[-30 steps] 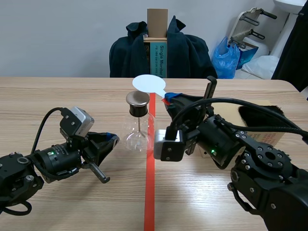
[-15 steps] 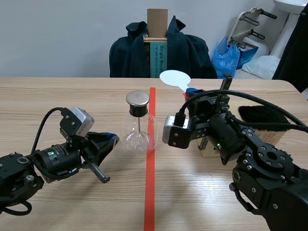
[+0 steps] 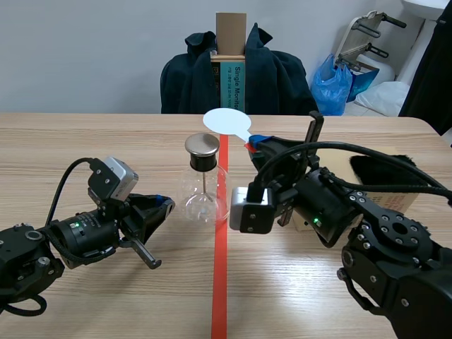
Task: Do the electroscope experiment.
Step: 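Move the plate toward and away from the electroscope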
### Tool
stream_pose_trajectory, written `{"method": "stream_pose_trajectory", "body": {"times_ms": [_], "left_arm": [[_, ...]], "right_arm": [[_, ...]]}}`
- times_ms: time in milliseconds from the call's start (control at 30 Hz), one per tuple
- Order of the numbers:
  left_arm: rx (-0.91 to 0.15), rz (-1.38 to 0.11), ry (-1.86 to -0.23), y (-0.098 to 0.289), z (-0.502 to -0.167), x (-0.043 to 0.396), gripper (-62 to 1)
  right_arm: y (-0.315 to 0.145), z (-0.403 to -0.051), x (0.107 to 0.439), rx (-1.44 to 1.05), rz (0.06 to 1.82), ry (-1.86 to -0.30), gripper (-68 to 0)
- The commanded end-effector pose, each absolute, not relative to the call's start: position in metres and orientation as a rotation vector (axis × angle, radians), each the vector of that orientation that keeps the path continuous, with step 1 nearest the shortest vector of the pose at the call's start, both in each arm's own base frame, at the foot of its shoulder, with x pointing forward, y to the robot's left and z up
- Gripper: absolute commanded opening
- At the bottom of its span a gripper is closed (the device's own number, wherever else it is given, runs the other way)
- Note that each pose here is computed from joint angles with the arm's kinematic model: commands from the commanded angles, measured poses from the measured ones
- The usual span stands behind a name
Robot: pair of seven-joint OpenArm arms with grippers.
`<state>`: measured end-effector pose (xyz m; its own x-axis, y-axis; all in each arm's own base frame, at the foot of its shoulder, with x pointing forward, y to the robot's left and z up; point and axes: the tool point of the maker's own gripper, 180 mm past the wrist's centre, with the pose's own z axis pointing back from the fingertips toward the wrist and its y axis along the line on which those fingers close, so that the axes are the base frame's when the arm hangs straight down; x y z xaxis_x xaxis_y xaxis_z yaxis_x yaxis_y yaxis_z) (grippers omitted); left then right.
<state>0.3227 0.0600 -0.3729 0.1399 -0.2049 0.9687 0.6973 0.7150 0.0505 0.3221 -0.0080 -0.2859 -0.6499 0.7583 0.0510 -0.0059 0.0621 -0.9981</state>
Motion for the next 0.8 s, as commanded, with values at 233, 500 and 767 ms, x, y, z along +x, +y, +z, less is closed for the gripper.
{"method": "stream_pose_trajectory", "body": {"times_ms": [233, 500, 767], "left_arm": [[-0.475, -0.680, -1.316, 0.061, -0.360, 0.329, -57.7], [-0.475, -0.680, -1.316, 0.061, -0.360, 0.329, -57.7], [-0.475, -0.680, -1.316, 0.061, -0.360, 0.329, -57.7]], "right_arm": [[0.007, -0.275, 0.310, -0.686, 1.723, -1.865, -66.9], [0.010, -0.275, 0.306, -0.662, 1.743, -1.886, -66.9], [0.009, -0.275, 0.307, -0.669, 1.737, -1.879, -66.9]]}}
